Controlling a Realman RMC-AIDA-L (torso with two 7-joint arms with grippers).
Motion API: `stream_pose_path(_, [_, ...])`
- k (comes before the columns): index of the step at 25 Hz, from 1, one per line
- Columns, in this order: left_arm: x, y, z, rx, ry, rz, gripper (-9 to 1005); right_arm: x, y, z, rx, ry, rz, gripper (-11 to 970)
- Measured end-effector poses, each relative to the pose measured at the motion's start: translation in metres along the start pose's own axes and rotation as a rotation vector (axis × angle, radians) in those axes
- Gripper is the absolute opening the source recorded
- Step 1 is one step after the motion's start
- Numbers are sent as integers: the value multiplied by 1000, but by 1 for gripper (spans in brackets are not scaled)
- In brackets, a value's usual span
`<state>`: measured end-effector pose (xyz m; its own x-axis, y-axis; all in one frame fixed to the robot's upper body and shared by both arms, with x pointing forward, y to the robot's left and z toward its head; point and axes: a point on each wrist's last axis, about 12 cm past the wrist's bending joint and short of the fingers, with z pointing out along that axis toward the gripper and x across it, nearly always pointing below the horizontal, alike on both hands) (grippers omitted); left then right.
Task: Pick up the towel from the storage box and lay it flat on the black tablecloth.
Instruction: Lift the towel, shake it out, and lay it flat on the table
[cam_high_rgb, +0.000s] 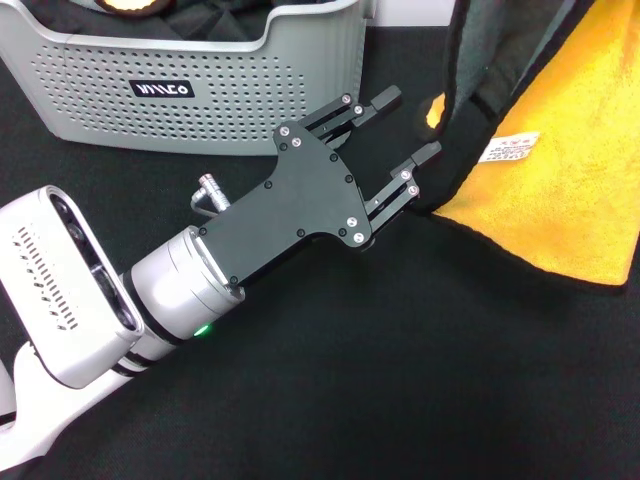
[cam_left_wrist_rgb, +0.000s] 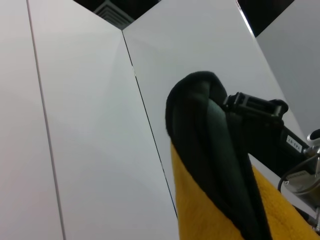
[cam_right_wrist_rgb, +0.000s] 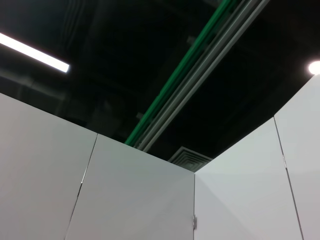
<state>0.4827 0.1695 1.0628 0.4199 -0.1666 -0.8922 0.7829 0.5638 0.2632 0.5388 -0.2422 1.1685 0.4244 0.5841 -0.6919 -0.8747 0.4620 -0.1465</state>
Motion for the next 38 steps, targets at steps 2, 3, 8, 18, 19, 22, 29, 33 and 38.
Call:
stream_pose_path(2, [0, 0, 1, 2, -3, 1, 474, 0, 0, 1, 1, 1, 0, 8])
stream_pose_path(3, [-1, 0, 1, 2, -6, 0, 474, 1, 0, 1, 1, 2, 0, 8])
stream_pose_path(8, [-2, -1, 3, 5, -21, -7, 473, 4, -1, 5, -6, 9, 6, 7])
stream_pose_path(18, [-2, 0, 6, -54, -28, -31, 472, 6, 1, 7, -14, 6, 15, 7])
stream_pose_path(19, [-2, 0, 6, -51, -26, -32, 471, 6, 1, 7, -15, 5, 15, 7])
stream_pose_path(22, [-1, -3, 6, -32, -14, -37, 470, 5, 2, 6, -14, 3, 13, 8])
stream_pose_path(29, [1, -7, 3, -14, 9, -45, 467, 3, 3, 5, -19, -8, 11, 7])
stream_pose_path(33, [1, -7, 3, -9, 4, -56, 465, 3, 3, 4, -16, -6, 12, 8])
stream_pose_path(38, [1, -6, 3, 8, 1, -64, 394, 3, 4, 2, -12, -4, 12, 8])
